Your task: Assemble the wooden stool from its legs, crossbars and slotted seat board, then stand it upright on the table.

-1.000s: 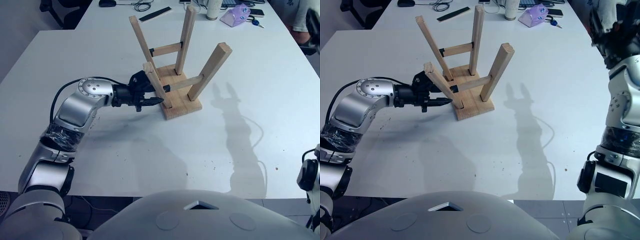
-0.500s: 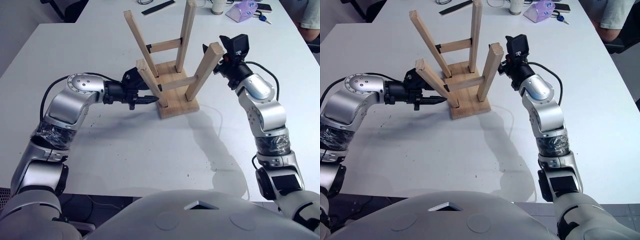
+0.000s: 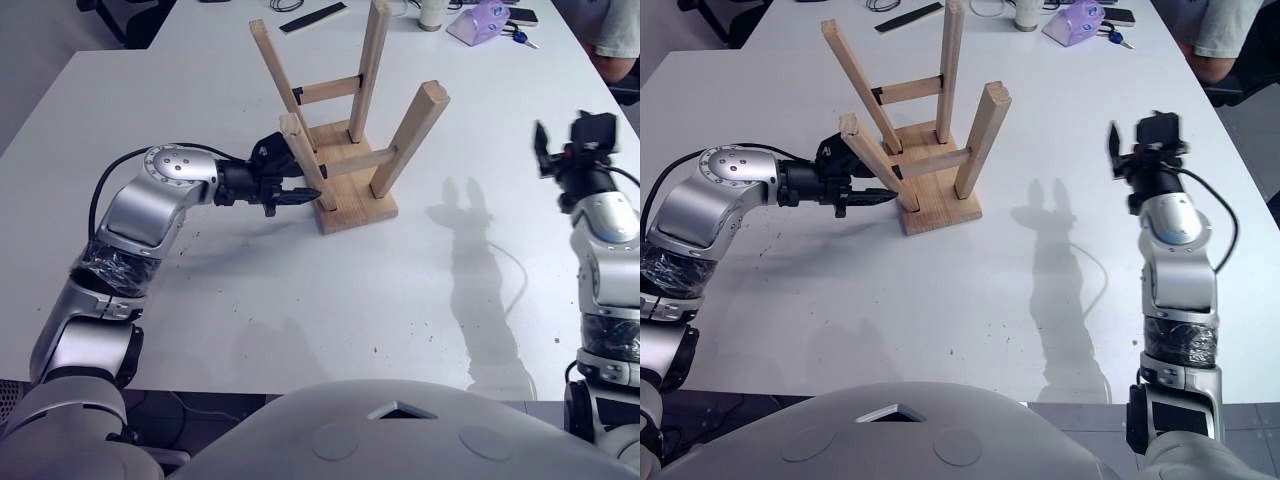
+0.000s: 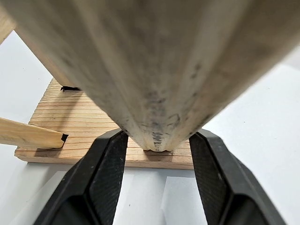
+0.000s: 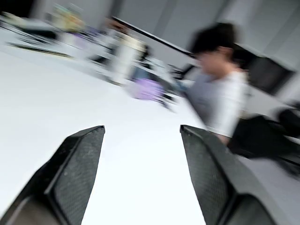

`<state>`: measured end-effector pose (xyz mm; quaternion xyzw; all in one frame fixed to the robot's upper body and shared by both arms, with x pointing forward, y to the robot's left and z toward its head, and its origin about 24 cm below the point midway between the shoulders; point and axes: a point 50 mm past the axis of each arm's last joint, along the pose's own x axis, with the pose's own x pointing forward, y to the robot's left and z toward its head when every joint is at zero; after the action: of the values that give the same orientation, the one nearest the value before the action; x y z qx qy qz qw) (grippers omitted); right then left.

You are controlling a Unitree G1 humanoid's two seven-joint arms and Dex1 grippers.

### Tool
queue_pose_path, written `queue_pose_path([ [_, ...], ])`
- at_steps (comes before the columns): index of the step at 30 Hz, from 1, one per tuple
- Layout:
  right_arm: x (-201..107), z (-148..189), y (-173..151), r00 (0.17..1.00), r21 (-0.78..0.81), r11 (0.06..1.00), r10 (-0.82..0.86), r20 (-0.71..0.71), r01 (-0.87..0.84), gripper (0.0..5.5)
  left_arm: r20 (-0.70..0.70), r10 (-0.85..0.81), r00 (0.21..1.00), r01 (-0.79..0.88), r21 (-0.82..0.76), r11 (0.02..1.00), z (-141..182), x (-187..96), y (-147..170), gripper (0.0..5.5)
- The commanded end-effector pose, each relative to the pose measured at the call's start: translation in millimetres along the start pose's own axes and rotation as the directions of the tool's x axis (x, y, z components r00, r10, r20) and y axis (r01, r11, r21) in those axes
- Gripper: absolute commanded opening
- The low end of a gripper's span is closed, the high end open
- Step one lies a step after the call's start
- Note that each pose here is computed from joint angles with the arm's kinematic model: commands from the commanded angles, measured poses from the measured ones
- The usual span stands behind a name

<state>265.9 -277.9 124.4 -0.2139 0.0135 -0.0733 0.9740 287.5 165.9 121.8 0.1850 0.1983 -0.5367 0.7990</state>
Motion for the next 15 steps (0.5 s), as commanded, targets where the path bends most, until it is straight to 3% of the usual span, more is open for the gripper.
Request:
queue_pose_path([
  [1,17.1,19.5,16.1,0.998,0.031,0.999,-0.036,0.057,0.034,2.97,-0.185,-0.063,0.981,0.031,-0.174,0.984,-47.1,9.6,-17.7,2.11],
  [3,25.9,49.4,68.4,0.986,0.162,0.978,0.108,0.127,-0.128,2.97,-0.175,-0.085,0.981,0.058,-0.156,0.986,-40.3,14.9,-20.2,2.11],
  [4,23.2,73.1,102.6,0.953,0.268,0.922,0.233,0.192,-0.279,2.97,-0.173,-0.098,0.980,0.073,-0.146,0.987,-37.5,17.9,-21.7,2.11],
  [5,7.8,111.8,147.5,0.853,0.421,0.745,0.414,0.316,-0.518,2.97,-0.171,-0.116,0.978,0.094,-0.132,0.987,-33.6,21.9,-24.3,2.11],
  [6,-18.8,153.7,180.5,0.690,0.486,0.491,0.549,0.471,-0.722,2.97,-0.165,-0.134,0.977,0.116,-0.118,0.986,-28.7,25.7,-27.5,2.11],
  [8,-73.3,213.2,204.8,0.344,0.395,0.066,0.634,0.693,-0.916,2.97,-0.125,-0.177,0.976,0.165,-0.095,0.982,-12.8,32.5,-35.6,2.11],
  [9,-85.2,222.5,204.3,0.265,0.360,-0.021,0.637,0.724,-0.933,2.97,-0.095,-0.192,0.977,0.184,-0.088,0.979,-3.0,34.4,-39.2,2.11],
  [10,-88.0,223.2,202.0,0.241,0.344,-0.035,0.649,0.722,-0.938,2.97,-0.066,-0.203,0.977,0.198,-0.084,0.977,5.7,34.9,-41.8,2.11],
  [11,-82.2,214.7,199.6,0.274,0.358,0.015,0.674,0.686,-0.934,2.97,-0.041,-0.208,0.977,0.204,-0.081,0.976,12.4,34.7,-43.7,2.11],
  [15,-42.7,157.4,184.8,0.531,0.424,0.353,0.721,0.444,-0.834,2.97,0.010,-0.207,0.978,0.207,-0.095,0.974,20.2,30.7,-51.7,2.11],
])
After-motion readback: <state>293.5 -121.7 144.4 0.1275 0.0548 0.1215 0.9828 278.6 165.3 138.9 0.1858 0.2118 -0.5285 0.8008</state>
